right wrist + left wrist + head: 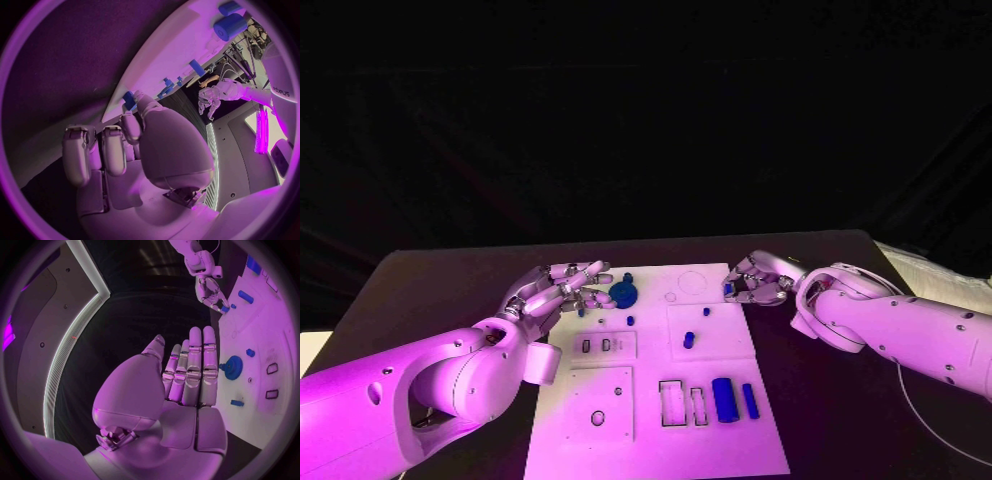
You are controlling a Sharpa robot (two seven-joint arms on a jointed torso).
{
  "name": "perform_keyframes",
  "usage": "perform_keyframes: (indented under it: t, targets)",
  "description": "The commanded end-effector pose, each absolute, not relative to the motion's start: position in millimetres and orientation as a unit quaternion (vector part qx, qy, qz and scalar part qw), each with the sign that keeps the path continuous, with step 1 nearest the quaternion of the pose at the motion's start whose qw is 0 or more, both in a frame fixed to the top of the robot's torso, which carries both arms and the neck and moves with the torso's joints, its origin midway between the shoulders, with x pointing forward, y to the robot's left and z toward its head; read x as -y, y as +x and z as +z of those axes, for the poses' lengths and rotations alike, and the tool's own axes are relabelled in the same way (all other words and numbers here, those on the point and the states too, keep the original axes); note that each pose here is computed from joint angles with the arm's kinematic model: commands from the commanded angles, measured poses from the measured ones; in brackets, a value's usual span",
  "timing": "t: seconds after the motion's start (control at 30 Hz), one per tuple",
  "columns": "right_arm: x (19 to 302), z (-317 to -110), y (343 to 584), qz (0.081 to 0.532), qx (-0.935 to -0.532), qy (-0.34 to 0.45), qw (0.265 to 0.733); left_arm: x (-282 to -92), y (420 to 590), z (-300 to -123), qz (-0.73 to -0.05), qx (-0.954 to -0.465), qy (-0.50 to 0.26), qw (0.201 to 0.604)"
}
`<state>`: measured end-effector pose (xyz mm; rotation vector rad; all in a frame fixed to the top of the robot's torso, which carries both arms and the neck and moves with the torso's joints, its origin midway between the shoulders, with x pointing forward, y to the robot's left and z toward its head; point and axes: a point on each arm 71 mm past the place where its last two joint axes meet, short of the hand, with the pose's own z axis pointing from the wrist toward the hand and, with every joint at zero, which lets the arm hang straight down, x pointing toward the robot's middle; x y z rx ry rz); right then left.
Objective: Assemble the parts on the task board
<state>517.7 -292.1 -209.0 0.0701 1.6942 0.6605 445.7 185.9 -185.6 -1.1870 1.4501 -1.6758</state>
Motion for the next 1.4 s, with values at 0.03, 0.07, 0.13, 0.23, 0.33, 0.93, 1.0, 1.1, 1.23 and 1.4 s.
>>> perform_keyframes:
  t: [0.03,0.07,0.13,0.23,0.33,0.93,1.0,1.1,1.23,1.4]
  targets:
    - [292,-210,518,0.280,-0.737,0.028,0.614,-183.5,444.8,-184.3,-0.643,-0.548,-0.442,0.302]
    - [292,-210,518,0.280,-0.736,0.029,0.616,-183.5,444.8,-184.3,-0.643,-0.548,-0.442,0.302]
    - [292,-209,518,0.279,-0.732,0.031,0.620,-183.5,444.8,-184.4,-0.643,-0.548,-0.442,0.302]
    - [291,-208,518,0.280,-0.726,0.036,0.627,-183.5,444.8,-184.4,-0.642,-0.549,-0.442,0.302]
    - [287,-205,516,0.287,-0.720,0.049,0.630,-183.5,444.9,-184.5,-0.642,-0.549,-0.442,0.302]
    - [190,-172,487,0.336,-0.714,0.060,0.612,-193.3,450.9,-187.1,-0.637,-0.545,-0.446,0.314]
    - [175,-174,483,0.339,-0.717,0.044,0.608,-195.8,452.4,-187.5,-0.637,-0.543,-0.447,0.317]
    - [151,-178,477,0.343,-0.723,0.016,0.600,-200.4,454.9,-188.1,-0.636,-0.539,-0.448,0.323]
    - [125,-189,469,0.347,-0.730,-0.013,0.589,-207.6,458.9,-189.5,-0.632,-0.536,-0.451,0.331]
    - [101,-201,463,0.346,-0.735,-0.040,0.582,-217.5,463.2,-191.3,-0.624,-0.533,-0.457,0.342]
